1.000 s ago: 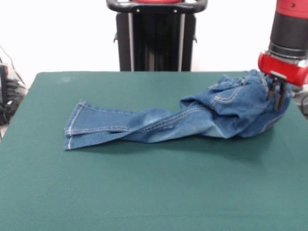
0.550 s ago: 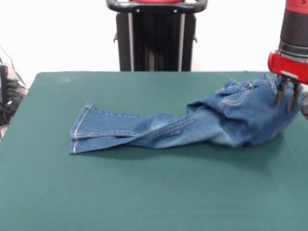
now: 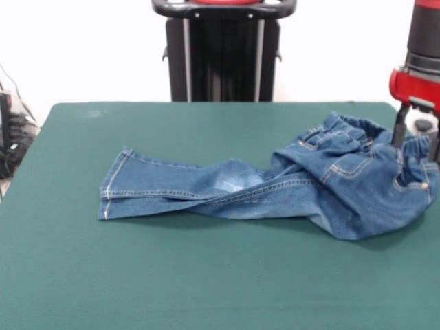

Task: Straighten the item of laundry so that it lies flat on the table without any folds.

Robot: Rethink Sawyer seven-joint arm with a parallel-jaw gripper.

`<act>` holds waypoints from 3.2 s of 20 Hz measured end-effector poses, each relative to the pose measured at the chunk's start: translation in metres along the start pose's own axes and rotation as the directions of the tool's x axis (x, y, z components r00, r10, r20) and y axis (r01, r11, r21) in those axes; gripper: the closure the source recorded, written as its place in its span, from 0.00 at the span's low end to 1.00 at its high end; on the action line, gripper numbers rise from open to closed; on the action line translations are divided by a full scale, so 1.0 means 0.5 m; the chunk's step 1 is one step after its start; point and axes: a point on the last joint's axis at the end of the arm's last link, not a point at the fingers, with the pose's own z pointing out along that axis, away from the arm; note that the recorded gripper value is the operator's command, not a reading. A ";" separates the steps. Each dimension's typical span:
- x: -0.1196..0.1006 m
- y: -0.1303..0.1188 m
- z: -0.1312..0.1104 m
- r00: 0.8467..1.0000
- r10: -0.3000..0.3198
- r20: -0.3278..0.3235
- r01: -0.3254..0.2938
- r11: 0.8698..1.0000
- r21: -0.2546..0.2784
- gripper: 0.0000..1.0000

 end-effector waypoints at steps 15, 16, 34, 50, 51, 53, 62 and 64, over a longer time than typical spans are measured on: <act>-0.249 -0.111 -0.013 0.983 0.102 0.154 -0.094 0.994 -0.059 0.00; -0.255 -0.123 -0.009 0.981 0.094 0.167 -0.086 0.995 -0.059 0.00; -0.276 -0.363 0.124 0.948 -0.128 0.292 0.123 0.992 0.034 0.00; -0.271 -0.484 0.196 0.935 -0.240 0.261 0.209 0.968 0.141 0.00; -0.274 -0.490 0.196 0.935 -0.243 0.260 0.211 0.967 0.144 0.00; -0.299 -0.529 0.195 0.935 -0.250 0.252 0.214 0.963 0.161 0.00; -0.418 -0.676 0.195 0.932 -0.255 0.258 0.214 0.961 0.177 0.00; -0.429 -0.700 0.201 0.930 -0.258 0.261 0.219 0.961 0.170 0.00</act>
